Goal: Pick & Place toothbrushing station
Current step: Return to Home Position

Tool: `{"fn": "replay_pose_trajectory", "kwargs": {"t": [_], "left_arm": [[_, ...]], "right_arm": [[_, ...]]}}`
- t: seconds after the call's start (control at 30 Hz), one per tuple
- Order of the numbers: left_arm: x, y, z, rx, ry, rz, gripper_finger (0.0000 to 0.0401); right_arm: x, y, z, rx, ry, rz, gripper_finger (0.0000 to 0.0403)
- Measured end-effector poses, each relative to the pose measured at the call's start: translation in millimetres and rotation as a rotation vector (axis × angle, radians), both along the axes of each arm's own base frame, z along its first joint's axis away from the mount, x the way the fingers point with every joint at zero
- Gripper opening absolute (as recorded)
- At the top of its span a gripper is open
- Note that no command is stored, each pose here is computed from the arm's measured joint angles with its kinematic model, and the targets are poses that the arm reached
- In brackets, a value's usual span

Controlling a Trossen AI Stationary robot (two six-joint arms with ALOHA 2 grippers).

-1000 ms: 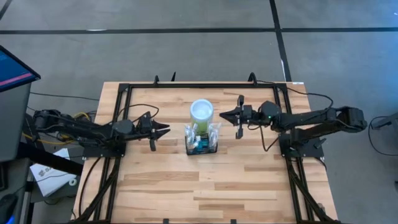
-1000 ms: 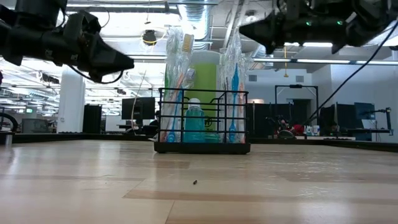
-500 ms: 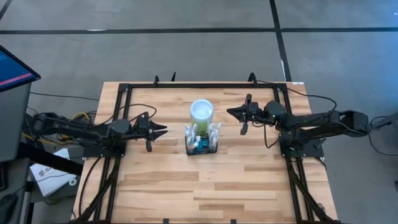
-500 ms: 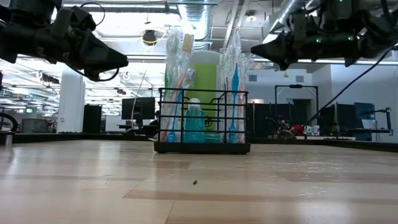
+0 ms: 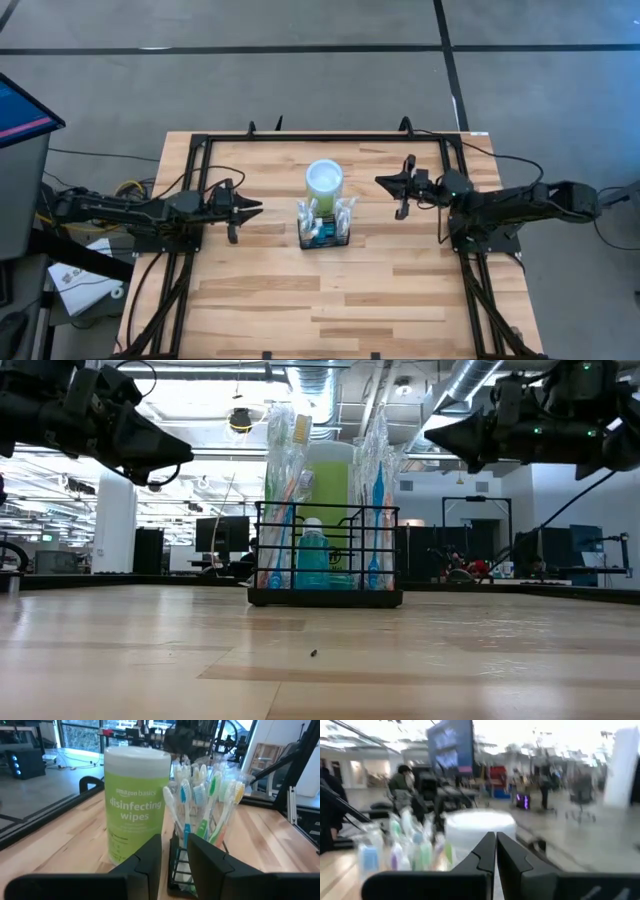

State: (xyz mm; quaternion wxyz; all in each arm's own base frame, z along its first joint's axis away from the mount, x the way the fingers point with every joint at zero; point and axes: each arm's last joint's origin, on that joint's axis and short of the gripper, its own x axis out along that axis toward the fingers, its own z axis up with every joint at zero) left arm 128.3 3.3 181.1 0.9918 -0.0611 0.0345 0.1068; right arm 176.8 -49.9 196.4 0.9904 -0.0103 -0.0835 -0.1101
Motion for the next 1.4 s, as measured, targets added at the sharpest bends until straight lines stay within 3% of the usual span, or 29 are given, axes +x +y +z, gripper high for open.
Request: {"fn": "replay_pose_trajectory", "kwargs": {"t": [0.7,0.9,1.07,1.4], "left_arm": [[-22,2,0,0.027,0.008,0.058,0.0088],[-29,3,-2,0.028,0.024,0.068,0.0088],[-37,3,0,0.026,-0.017,0.078,0.0088],[-40,5,-3,0.034,0.016,0.118,0.0088]], "right_arm": [[-20,14,-3,0.042,0.193,-0.096,0.0007],[-26,23,-5,0.003,0.166,-0.1,0.0006],[-43,27,-24,0.046,0.098,-0.129,0.0002],[-45,38,-29,0.026,0.166,-0.112,0.0001]]}}
